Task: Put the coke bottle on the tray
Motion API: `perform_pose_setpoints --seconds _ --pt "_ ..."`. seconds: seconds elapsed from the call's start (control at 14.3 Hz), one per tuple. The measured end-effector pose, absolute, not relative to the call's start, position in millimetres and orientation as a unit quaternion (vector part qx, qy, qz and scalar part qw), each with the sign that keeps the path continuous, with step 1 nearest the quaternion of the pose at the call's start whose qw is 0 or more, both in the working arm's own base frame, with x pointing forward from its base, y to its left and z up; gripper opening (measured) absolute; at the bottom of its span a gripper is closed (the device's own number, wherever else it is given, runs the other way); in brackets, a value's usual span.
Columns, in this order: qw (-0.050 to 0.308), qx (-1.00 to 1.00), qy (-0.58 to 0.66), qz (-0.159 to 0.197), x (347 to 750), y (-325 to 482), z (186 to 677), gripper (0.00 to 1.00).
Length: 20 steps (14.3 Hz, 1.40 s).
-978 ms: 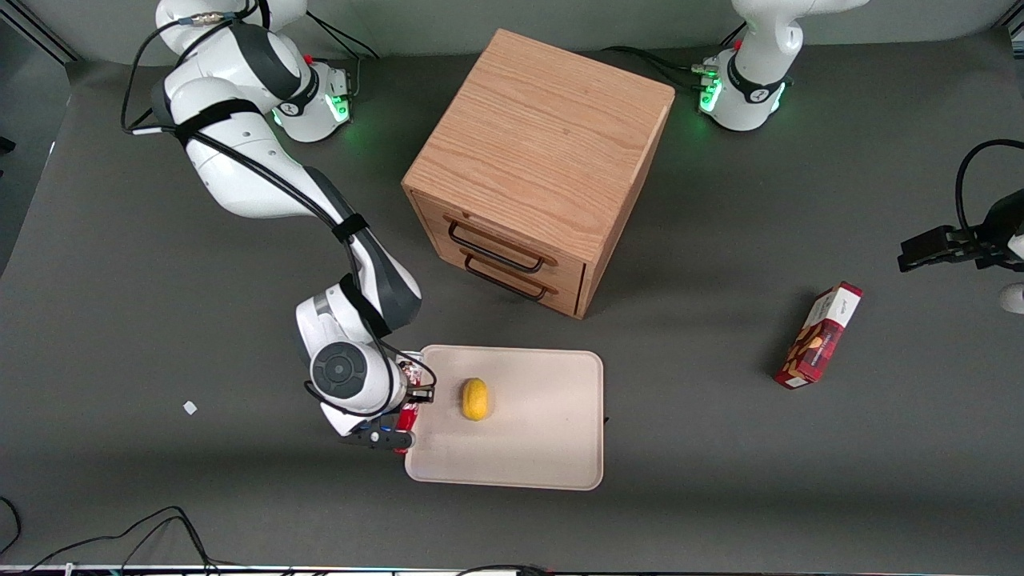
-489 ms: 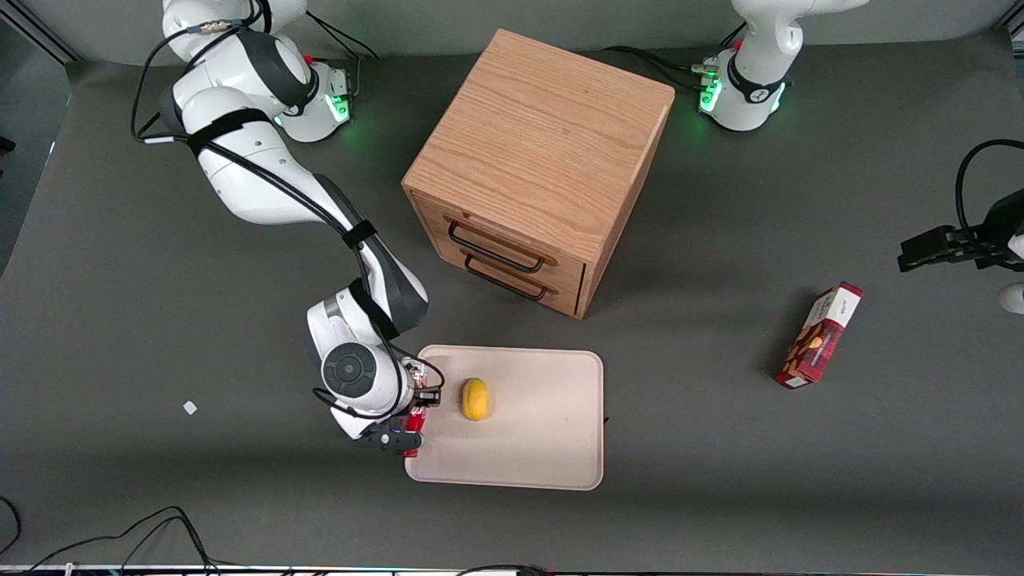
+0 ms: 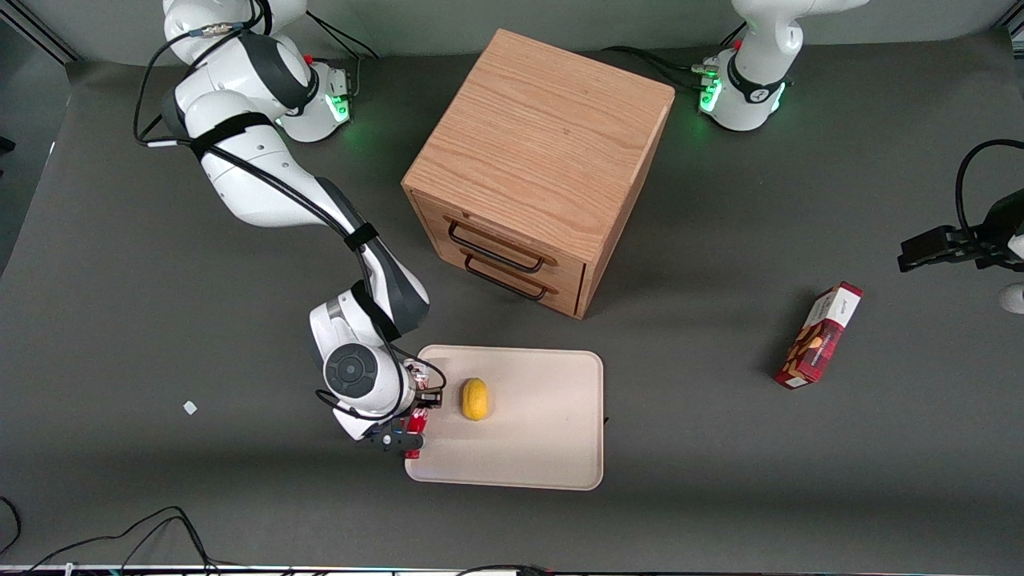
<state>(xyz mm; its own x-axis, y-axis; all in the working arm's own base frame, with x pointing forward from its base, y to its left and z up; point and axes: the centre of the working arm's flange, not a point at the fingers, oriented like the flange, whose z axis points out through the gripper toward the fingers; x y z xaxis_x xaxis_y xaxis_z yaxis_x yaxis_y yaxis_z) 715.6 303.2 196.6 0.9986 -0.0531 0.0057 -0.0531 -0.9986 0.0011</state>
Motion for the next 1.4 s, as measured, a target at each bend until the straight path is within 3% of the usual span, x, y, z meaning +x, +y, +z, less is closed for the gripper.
perform_pose_setpoints --seconds 0.21,0.28,1.4 --pt "-0.002 1.000 -0.027 0.010 717.6 302.8 198.3 0.98" --pt "-0.002 1.000 -0.028 0.010 717.9 302.4 198.3 1.00" --pt "-0.010 0.999 -0.037 0.021 723.1 303.7 213.3 1.00"
